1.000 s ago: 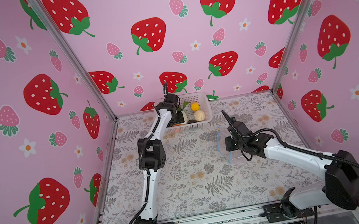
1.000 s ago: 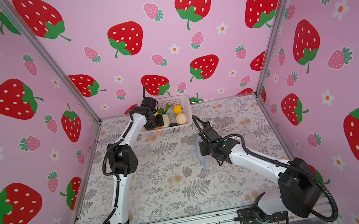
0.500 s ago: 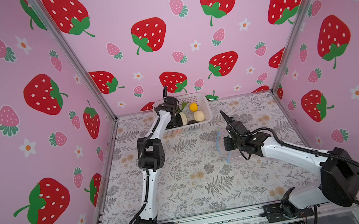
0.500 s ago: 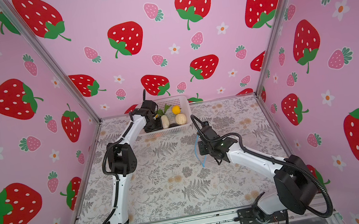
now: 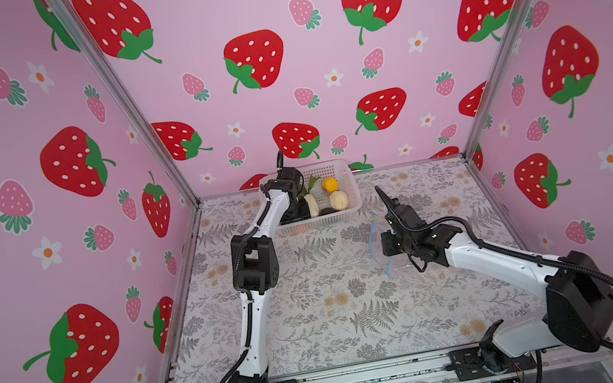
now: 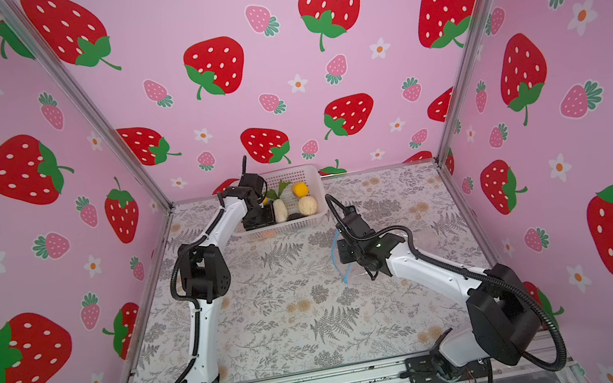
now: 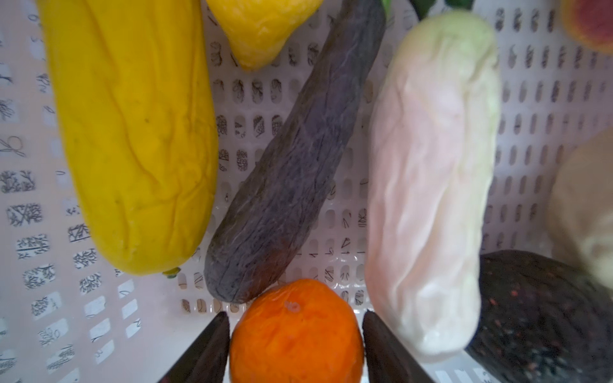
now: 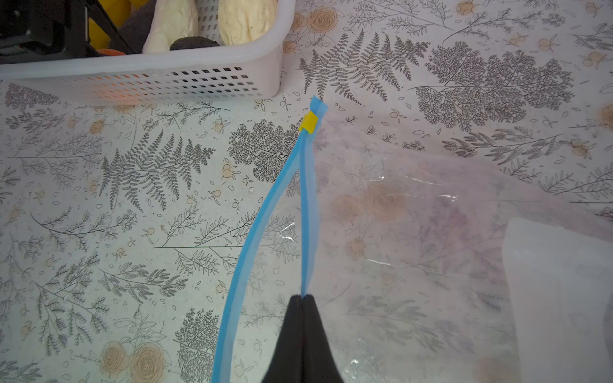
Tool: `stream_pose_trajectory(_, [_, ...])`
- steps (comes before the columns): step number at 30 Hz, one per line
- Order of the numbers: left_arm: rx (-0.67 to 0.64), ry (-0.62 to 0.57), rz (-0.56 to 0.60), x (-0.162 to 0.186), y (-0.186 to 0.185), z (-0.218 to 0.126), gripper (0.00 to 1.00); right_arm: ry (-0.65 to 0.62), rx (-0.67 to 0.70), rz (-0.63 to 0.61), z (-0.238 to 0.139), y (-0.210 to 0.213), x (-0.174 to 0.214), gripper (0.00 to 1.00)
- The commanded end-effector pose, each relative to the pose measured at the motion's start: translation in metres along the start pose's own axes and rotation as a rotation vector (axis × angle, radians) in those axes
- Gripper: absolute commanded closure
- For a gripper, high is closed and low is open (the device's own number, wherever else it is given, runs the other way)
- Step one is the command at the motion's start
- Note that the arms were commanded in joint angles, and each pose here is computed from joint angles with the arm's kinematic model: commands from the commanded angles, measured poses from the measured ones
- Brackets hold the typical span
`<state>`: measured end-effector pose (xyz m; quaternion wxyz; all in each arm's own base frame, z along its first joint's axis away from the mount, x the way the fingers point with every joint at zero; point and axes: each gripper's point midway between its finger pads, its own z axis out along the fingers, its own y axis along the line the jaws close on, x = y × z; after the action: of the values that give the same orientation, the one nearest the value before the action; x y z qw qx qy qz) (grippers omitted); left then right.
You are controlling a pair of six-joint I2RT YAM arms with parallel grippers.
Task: Place the food in the zip-top bag and seal the zipper
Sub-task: 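Lower the left gripper into the basket and grasp the orange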
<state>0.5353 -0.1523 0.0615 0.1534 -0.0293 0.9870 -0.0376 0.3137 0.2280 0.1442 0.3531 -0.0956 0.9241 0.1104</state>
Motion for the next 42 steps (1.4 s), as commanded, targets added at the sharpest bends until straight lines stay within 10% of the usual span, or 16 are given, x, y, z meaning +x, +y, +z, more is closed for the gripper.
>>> stream_pose_trajectory(1, [-0.014, 0.041, 0.005, 0.01, 0.005, 0.002, 0.36, -0.022, -0.003, 0.007, -0.003, 0.002, -0.012, 1.0])
stream_pose_trajectory(42, [0.272, -0.159, -0.22, -0.022, -0.006, -0.105, 0.58, -0.064, -0.073, 0.037, -0.01, 0.015, -0.027, 1.0])
